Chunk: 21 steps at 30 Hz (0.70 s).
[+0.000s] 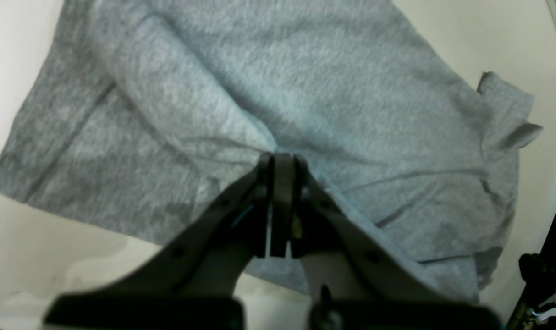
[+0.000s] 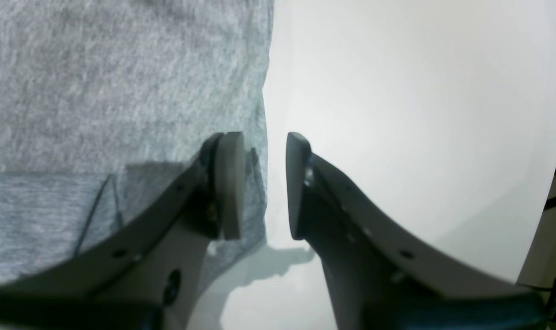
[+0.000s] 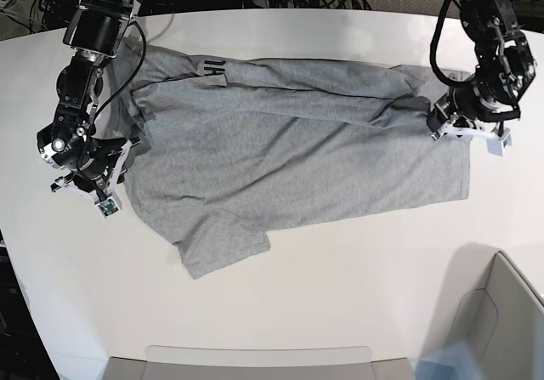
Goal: Fold the T-shirt properly
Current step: 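Release the shirt and move both grippers along the shirt sides, then grasp the shirt side edges near the hem with both grippers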
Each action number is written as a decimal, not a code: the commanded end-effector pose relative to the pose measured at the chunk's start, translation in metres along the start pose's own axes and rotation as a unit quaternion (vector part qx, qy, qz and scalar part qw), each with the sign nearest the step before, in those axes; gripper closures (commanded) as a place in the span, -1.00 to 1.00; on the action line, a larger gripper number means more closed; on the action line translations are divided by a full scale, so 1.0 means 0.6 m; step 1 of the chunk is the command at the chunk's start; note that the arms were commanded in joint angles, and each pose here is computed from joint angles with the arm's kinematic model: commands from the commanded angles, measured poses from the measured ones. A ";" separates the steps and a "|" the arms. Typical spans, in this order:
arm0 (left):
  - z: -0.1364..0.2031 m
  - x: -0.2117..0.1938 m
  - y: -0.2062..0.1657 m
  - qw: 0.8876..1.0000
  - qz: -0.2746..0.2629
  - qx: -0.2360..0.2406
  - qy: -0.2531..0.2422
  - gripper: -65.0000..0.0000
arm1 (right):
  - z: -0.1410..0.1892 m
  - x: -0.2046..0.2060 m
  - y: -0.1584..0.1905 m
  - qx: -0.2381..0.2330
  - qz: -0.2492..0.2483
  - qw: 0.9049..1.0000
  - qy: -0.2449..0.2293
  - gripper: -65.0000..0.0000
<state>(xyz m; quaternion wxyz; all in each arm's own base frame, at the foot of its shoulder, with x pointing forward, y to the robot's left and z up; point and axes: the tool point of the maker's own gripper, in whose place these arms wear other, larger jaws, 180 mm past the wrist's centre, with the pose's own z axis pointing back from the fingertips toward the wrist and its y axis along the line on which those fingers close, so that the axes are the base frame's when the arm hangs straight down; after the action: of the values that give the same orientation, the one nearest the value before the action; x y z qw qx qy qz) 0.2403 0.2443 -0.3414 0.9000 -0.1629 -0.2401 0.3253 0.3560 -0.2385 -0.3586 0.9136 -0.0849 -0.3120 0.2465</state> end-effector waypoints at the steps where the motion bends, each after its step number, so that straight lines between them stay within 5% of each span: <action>1: 0.009 0.007 -0.007 1.000 0.000 -0.006 0.002 0.62 | 0.010 0.026 -0.017 -0.010 0.009 1.000 -0.023 0.50; 11: 0.008 0.006 -0.009 1.000 -0.001 -0.007 0.003 0.61 | 0.010 0.025 -0.017 -0.009 0.009 1.000 -0.023 0.50; 15: 0.009 0.009 -0.007 1.000 0.000 -0.006 -0.001 0.39 | 0.009 0.024 -0.016 -0.009 0.009 1.000 -0.022 0.50; 21: 0.042 0.017 0.094 0.996 0.036 0.079 -0.035 0.37 | 0.005 -0.001 -0.001 0.000 0.009 1.000 -0.007 0.50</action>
<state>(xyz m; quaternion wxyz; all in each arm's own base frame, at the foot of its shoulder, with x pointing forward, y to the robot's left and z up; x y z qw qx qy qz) 0.2018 0.2975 -0.3497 0.8872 -0.0832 -0.2360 0.3876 0.3429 -0.2386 -0.3715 0.9193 -0.0804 -0.2950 0.2479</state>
